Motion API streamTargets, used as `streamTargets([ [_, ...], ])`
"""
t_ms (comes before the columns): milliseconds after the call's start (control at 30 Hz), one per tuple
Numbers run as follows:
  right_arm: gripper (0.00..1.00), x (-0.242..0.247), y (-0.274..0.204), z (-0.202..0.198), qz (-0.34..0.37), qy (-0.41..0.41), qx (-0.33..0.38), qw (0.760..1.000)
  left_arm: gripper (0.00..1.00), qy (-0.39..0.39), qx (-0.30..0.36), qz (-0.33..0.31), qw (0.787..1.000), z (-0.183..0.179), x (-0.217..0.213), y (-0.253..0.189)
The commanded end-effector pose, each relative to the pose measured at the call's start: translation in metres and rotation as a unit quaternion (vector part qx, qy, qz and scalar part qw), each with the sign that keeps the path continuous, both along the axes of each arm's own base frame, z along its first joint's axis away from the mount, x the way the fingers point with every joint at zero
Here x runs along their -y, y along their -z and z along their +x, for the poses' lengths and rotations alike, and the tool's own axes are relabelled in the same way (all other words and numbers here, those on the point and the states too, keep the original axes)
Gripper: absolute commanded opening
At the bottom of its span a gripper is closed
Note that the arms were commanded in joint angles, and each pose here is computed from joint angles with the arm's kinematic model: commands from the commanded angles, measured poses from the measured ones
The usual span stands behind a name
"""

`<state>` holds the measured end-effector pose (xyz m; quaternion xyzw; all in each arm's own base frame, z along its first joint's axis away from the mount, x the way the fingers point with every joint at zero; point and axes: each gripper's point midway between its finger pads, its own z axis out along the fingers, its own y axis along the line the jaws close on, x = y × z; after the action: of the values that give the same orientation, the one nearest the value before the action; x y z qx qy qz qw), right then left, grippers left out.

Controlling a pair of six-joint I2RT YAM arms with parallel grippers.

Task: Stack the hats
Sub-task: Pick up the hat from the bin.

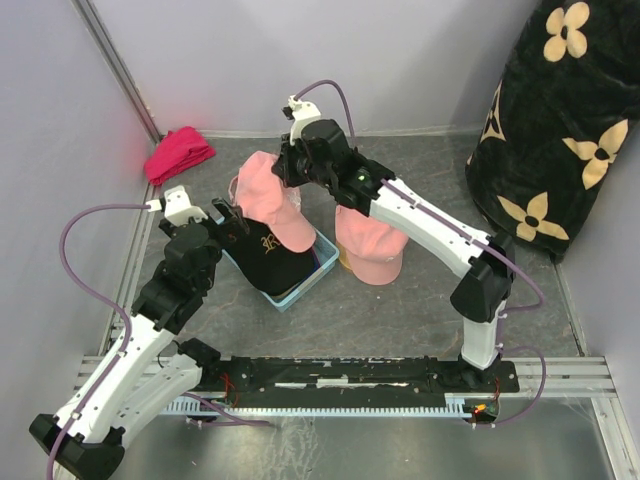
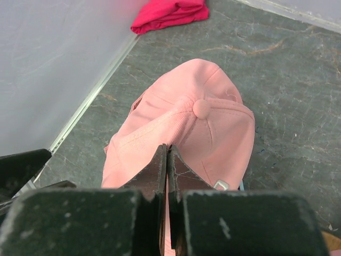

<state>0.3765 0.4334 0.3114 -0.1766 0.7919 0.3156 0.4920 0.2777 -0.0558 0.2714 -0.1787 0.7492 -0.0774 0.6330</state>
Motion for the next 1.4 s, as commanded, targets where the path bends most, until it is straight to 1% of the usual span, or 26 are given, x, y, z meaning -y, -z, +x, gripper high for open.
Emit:
streamTargets([
  [0, 0.01, 0.006, -0.066, -0.011, 0.051, -0.004, 0.067, 0.996, 0.99, -0.009, 0.024, -0.037, 0.999, 0.002, 0.0, -0.013],
  [500, 0.01, 0.023, -0.143, -0.046, 0.096, -0.011, 0.116, 0.989, 0.99, -0.017, 0.039, -0.045, 0.998, -0.004, -0.006, -0.027],
  [833, 0.01, 0.047, -0.187, -0.059, 0.115, 0.019, 0.153, 0.981, 0.99, -0.032, 0.1, -0.076, 0.992, -0.025, -0.023, -0.066],
  [967, 0.01, 0.073, -0.212, -0.068, 0.117, 0.047, 0.176, 0.976, 0.99, -0.027, 0.101, -0.08, 0.991, -0.027, -0.022, -0.072],
  [1167, 0.01, 0.12, -0.242, -0.085, 0.118, 0.092, 0.202, 0.968, 0.99, 0.003, 0.102, -0.09, 0.991, -0.023, -0.008, -0.079],
  [1367, 0.01, 0.18, -0.26, -0.102, 0.111, 0.154, 0.221, 0.957, 1.0, 0.078, 0.089, -0.087, 0.989, -0.01, 0.026, -0.082],
])
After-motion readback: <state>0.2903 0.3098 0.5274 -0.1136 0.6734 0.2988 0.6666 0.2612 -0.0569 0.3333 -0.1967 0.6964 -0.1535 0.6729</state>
